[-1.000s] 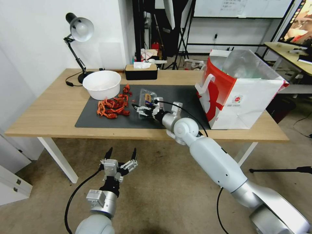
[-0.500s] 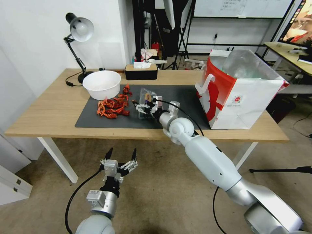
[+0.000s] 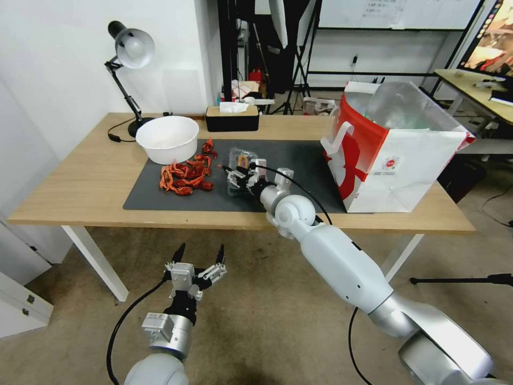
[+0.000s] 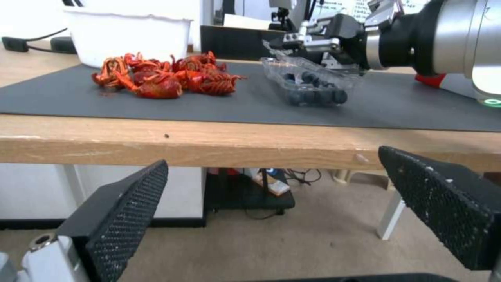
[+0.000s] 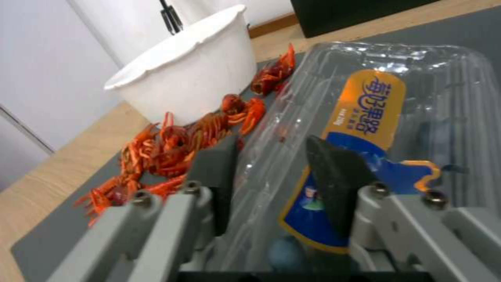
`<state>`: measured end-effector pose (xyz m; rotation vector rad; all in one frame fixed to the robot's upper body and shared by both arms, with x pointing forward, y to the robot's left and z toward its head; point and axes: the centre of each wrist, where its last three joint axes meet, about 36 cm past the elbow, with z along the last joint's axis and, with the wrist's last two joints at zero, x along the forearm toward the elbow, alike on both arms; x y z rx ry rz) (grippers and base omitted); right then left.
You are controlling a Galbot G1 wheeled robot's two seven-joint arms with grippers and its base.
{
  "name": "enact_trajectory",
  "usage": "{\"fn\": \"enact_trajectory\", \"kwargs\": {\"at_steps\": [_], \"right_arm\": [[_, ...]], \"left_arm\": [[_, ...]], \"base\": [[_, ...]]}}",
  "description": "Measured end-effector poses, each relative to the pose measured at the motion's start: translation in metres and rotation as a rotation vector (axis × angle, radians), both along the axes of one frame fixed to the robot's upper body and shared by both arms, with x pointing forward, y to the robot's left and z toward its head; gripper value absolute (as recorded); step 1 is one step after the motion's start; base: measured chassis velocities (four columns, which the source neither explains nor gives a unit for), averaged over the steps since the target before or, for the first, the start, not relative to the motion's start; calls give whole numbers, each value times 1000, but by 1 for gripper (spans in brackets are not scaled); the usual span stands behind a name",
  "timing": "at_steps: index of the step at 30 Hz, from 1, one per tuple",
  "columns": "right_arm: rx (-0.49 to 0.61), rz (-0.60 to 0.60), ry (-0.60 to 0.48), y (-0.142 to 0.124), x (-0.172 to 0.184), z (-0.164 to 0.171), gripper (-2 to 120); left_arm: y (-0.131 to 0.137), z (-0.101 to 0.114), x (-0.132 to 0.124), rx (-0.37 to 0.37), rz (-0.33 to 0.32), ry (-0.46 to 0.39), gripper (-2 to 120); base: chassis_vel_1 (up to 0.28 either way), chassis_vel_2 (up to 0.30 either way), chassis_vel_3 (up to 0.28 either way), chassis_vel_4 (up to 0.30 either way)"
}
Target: Close the takeout container lid, then place the container into the takeout bag.
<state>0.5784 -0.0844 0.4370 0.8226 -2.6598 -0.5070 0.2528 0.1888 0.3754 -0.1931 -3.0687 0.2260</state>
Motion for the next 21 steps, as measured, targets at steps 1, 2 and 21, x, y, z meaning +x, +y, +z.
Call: {"fn": "enact_trajectory", "kwargs": {"at_steps": [1, 2, 21], "right_arm": [[-11, 1, 5, -1, 0, 1, 29], [-18, 1, 7, -2, 0, 2, 25], [-105, 8, 44, -13, 0, 9, 0]], "left_arm": [[0, 0, 0, 0, 0, -1, 100], [0, 0, 0, 0, 0, -1, 100], [8, 33, 34, -145, -8, -3, 100]], "base": [[0, 0, 0, 0], [0, 0, 0, 0], [0, 0, 0, 0]]}}
